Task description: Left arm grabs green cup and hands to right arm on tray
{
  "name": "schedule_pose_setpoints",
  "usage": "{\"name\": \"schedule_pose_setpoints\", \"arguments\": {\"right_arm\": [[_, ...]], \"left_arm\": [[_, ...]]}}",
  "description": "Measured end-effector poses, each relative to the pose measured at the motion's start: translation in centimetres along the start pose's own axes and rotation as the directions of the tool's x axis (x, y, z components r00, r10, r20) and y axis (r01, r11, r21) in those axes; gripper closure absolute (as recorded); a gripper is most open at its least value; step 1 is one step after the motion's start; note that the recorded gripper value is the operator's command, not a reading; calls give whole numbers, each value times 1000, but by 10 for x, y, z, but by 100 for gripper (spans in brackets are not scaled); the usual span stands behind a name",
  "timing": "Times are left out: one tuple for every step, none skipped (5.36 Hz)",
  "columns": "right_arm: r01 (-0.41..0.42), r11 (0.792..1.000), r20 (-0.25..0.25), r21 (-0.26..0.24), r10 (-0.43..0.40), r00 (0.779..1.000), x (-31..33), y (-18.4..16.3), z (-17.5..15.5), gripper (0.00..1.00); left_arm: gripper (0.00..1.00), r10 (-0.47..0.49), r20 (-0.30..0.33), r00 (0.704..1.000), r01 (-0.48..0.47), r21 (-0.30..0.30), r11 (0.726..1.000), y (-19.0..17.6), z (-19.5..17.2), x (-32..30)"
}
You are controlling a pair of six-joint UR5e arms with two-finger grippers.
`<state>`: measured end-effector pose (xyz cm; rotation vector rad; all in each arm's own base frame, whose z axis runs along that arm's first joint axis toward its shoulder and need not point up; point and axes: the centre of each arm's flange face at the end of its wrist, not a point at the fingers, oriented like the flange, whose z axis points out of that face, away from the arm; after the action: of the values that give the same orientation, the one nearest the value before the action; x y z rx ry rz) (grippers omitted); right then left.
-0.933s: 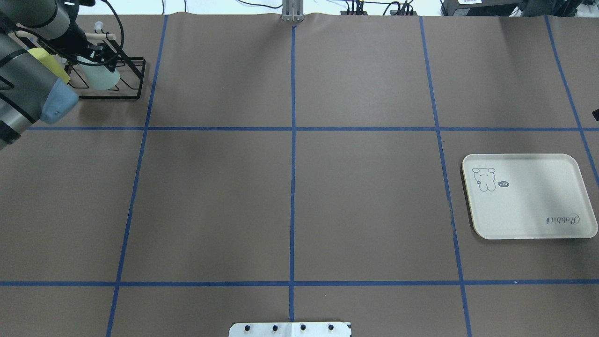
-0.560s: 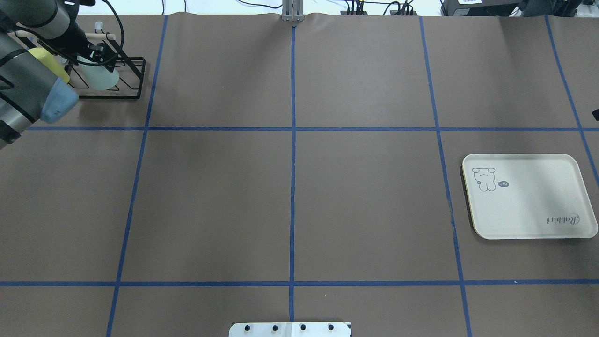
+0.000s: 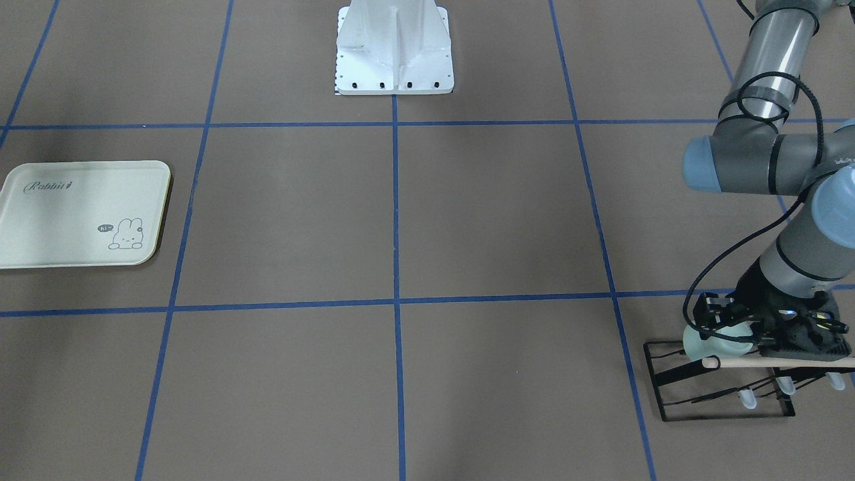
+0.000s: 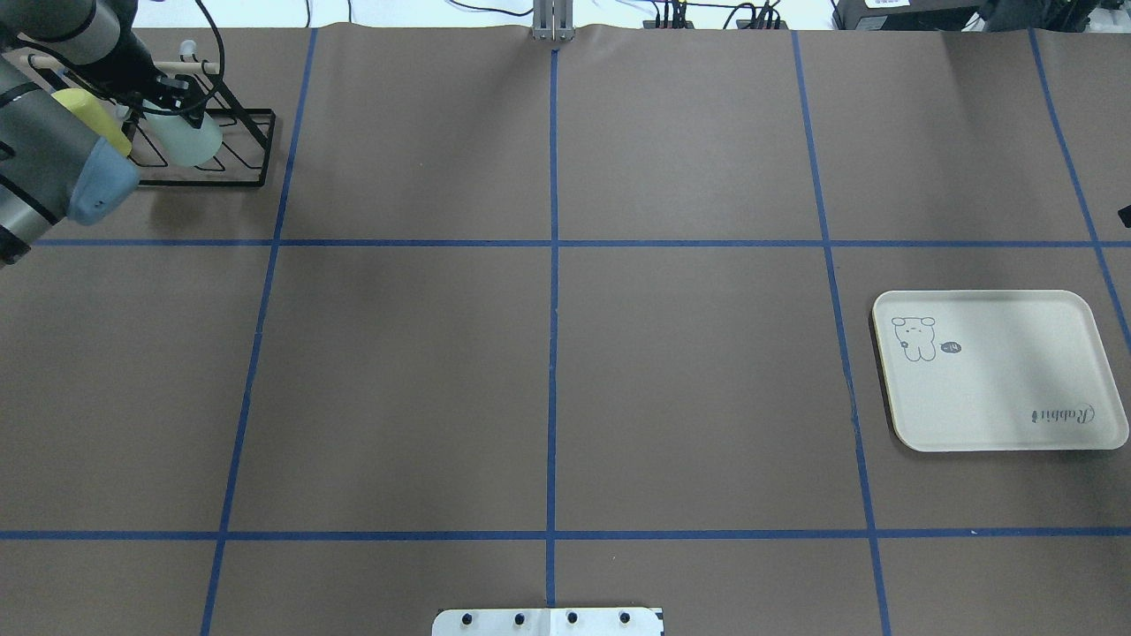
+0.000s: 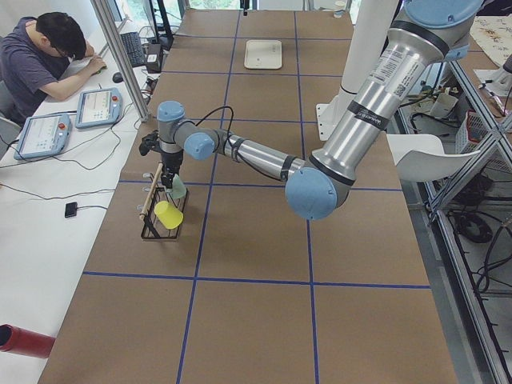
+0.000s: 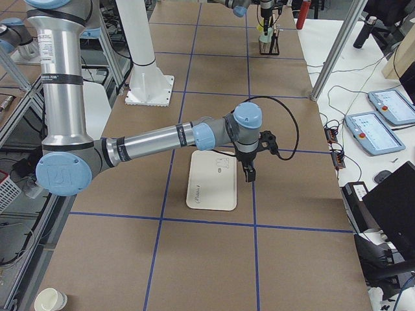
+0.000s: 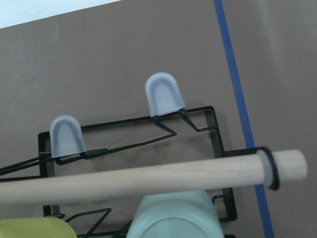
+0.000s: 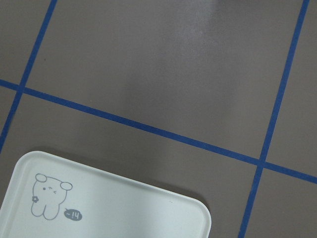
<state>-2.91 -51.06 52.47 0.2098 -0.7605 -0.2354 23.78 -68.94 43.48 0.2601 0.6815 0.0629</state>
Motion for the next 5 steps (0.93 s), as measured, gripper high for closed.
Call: {"name": "schedule_pose_setpoints", "arguments": {"right_arm": [[0, 1000, 0, 0, 0, 1000, 0, 0, 0, 0], [1, 1000, 0, 1, -1, 1000, 0, 0, 0, 0], [1, 1000, 0, 2, -1, 1000, -1, 0, -1, 0], [3, 1000, 0, 3, -3, 1000, -1, -1, -1, 0], [3, 1000, 0, 4, -3, 1000, -1, -1, -2, 0]], "left_arm": [[55, -3, 0, 1000, 3, 5, 1000, -2, -4, -2], [55, -5, -6, 1000, 5, 15, 1000, -4, -12, -3], [58, -2, -14, 1000, 3, 27, 1000, -6, -21, 0], [57, 1, -27, 1000, 0, 36, 999, -5, -32, 4], [56, 3, -49, 999, 0, 46, 999, -3, -52, 8]]}}
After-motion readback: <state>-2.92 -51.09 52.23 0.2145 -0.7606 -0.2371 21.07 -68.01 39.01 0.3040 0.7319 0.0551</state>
